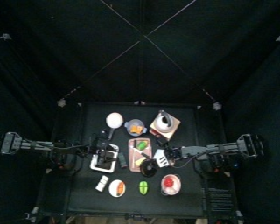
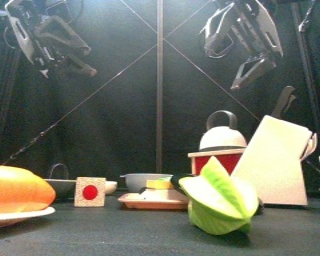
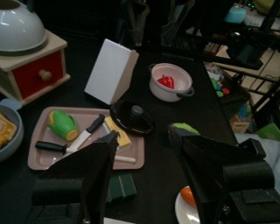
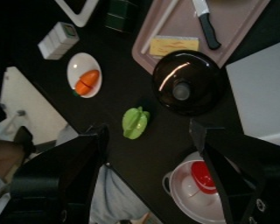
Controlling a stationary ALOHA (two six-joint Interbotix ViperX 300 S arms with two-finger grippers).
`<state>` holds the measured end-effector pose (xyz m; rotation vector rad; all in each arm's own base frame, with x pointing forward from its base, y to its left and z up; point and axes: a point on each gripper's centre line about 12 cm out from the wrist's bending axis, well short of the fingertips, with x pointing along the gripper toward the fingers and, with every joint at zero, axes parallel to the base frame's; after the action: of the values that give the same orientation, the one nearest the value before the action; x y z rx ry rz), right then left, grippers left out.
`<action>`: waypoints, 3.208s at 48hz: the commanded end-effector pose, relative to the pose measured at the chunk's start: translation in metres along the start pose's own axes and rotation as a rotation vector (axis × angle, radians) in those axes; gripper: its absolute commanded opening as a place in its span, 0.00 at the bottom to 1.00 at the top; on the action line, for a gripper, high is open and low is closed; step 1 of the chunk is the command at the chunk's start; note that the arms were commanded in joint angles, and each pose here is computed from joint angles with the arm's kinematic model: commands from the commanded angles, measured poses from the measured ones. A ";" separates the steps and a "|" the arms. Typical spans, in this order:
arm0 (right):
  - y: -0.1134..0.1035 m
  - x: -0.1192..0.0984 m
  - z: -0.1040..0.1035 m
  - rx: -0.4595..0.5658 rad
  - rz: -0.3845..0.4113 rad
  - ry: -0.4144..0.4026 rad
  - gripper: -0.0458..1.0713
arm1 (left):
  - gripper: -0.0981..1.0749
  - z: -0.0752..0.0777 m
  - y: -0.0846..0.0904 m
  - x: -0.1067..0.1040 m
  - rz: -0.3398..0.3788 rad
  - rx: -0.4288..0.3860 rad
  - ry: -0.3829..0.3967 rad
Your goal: Grab pot lid with other hand
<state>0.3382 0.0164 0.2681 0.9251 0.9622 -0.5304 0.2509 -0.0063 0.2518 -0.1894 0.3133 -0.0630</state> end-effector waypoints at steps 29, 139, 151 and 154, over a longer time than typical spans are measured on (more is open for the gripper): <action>0.055 0.075 -0.047 -0.473 -0.100 -0.094 0.78 | 0.82 -0.002 -0.003 0.004 -0.021 -0.024 0.008; 0.006 0.127 -0.039 -0.560 -0.289 -0.077 0.60 | 0.82 -0.009 -0.001 0.003 -0.012 -0.033 0.026; 0.025 0.093 -0.035 -0.546 -0.229 -0.123 0.57 | 0.82 -0.009 -0.001 0.003 -0.013 -0.042 0.025; 0.028 0.085 -0.035 -0.538 -0.224 -0.128 0.57 | 0.82 -0.009 -0.001 0.003 -0.011 -0.042 0.025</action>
<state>0.3835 0.0583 0.1674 0.2635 1.0915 -0.4982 0.2496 -0.0087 0.2376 -0.2310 0.3523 -0.0664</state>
